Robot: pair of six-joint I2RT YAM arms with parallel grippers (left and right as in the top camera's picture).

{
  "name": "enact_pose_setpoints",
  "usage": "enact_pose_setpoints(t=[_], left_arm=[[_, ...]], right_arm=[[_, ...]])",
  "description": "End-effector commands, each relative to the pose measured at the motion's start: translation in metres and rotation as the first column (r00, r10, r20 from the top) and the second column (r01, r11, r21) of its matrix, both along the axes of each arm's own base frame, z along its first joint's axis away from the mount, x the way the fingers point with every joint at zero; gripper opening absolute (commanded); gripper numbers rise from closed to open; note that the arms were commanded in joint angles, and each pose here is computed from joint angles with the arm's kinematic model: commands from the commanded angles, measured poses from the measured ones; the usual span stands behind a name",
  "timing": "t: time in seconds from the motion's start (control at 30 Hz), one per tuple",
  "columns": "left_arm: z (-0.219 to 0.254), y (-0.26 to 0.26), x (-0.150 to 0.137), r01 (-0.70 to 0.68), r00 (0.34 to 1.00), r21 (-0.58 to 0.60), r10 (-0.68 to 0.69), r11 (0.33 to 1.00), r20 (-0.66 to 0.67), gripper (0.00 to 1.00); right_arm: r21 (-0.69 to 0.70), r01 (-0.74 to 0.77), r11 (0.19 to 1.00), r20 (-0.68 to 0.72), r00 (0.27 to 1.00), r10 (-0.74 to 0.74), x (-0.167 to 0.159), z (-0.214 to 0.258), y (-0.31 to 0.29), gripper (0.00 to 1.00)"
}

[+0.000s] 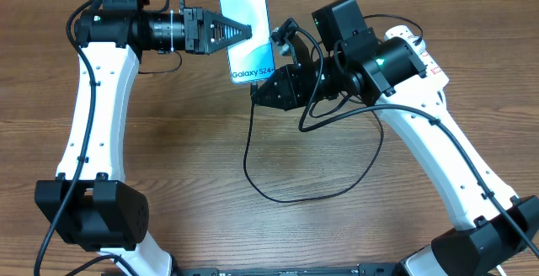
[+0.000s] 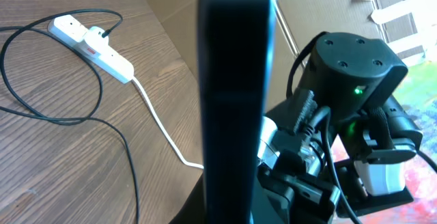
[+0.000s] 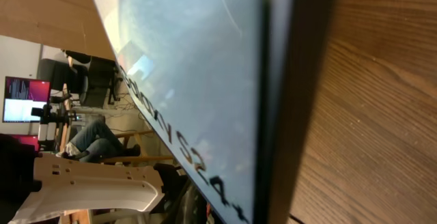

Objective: Plug charger to phone and switch on socket

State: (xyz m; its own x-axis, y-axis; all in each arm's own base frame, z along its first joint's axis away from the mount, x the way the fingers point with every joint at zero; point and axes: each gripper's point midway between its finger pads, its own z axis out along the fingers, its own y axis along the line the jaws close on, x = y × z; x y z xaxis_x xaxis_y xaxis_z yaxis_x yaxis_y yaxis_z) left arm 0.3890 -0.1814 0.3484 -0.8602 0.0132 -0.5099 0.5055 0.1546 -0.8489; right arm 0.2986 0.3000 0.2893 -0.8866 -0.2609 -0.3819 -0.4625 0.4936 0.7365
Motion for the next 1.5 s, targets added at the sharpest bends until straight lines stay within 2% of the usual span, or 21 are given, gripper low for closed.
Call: enact_pose_setpoints(t=[0.0, 0.17, 0.6, 0.77, 0.87, 0.97, 1.0, 1.07, 1.13, 1.17, 1.2, 1.33, 1.47], left_arm=[[0.005, -0.006, -0.007, 0.038, 0.998, -0.022, -0.037, 0.999, 0.042, 0.04], [-0.008, -0.005, -0.003, 0.002, 1.0, 0.046, -0.003, 0.999, 0.023, 0.04], [-0.013, -0.004, -0.008, 0.01, 0.999, 0.061, -0.012, 0.998, 0.037, 0.04], [-0.041, 0.007, 0.009, -0.093, 0.996, 0.232, 0.089, 0.968, 0.027, 0.04], [-0.072, 0.028, 0.026, -0.218, 0.967, 0.421, 0.254, 0.88, -0.03, 0.04], [-0.097, 0.054, 0.036, -0.303, 0.92, 0.577, 0.39, 0.758, -0.029, 0.04], [-0.104, 0.062, 0.037, -0.323, 0.903, 0.62, 0.43, 0.715, -0.026, 0.04], [-0.116, 0.077, 0.038, -0.345, 0.871, 0.692, 0.49, 0.635, -0.016, 0.04], [-0.124, 0.089, 0.036, -0.353, 0.847, 0.744, 0.532, 0.568, -0.003, 0.04], [-0.127, 0.095, 0.035, -0.356, 0.838, 0.765, 0.546, 0.537, 0.006, 0.04], [-0.133, 0.108, 0.034, -0.365, 0.808, 0.807, 0.589, 0.465, 0.026, 0.04], [-0.142, 0.138, 0.03, -0.38, 0.719, 0.875, 0.691, 0.299, 0.076, 0.04], [-0.146, 0.15, 0.026, -0.373, 0.672, 0.899, 0.735, 0.23, 0.091, 0.04]], right_arm=[[0.022, 0.038, 0.999, 0.026, 0.999, -0.038, 0.013, 0.009, -0.011, 0.04], [0.036, 0.006, 0.999, 0.036, 0.999, -0.008, 0.009, 0.011, -0.01, 0.04], [0.03, 0.002, 1.0, 0.034, 0.999, -0.003, 0.008, 0.01, -0.011, 0.04], [-0.023, 0.031, 0.999, 0.033, 0.999, -0.03, 0.01, 0.001, -0.017, 0.04], [-0.108, 0.096, 0.99, 0.019, 0.995, -0.095, 0.015, -0.012, -0.027, 0.08], [-0.228, 0.216, 0.949, 0.018, 0.976, -0.218, 0.027, -0.029, -0.043, 0.34], [-0.286, 0.28, 0.917, 0.026, 0.958, -0.284, 0.033, -0.037, -0.051, 0.44], [-0.385, 0.397, 0.833, 0.056, 0.911, -0.409, 0.043, -0.05, -0.068, 0.56], [-0.443, 0.448, 0.777, 0.091, 0.884, -0.458, 0.047, -0.059, -0.075, 0.63], [-0.455, 0.448, 0.769, 0.097, 0.884, -0.458, 0.046, -0.062, -0.074, 0.65], [-0.467, 0.431, 0.772, 0.089, 0.892, -0.444, 0.043, -0.065, -0.068, 0.71], [-0.524, 0.396, 0.754, 0.075, 0.903, -0.422, 0.043, -0.07, -0.064, 0.78], [-0.588, 0.346, 0.731, 0.055, 0.919, -0.391, 0.054, -0.07, -0.06, 0.82]])
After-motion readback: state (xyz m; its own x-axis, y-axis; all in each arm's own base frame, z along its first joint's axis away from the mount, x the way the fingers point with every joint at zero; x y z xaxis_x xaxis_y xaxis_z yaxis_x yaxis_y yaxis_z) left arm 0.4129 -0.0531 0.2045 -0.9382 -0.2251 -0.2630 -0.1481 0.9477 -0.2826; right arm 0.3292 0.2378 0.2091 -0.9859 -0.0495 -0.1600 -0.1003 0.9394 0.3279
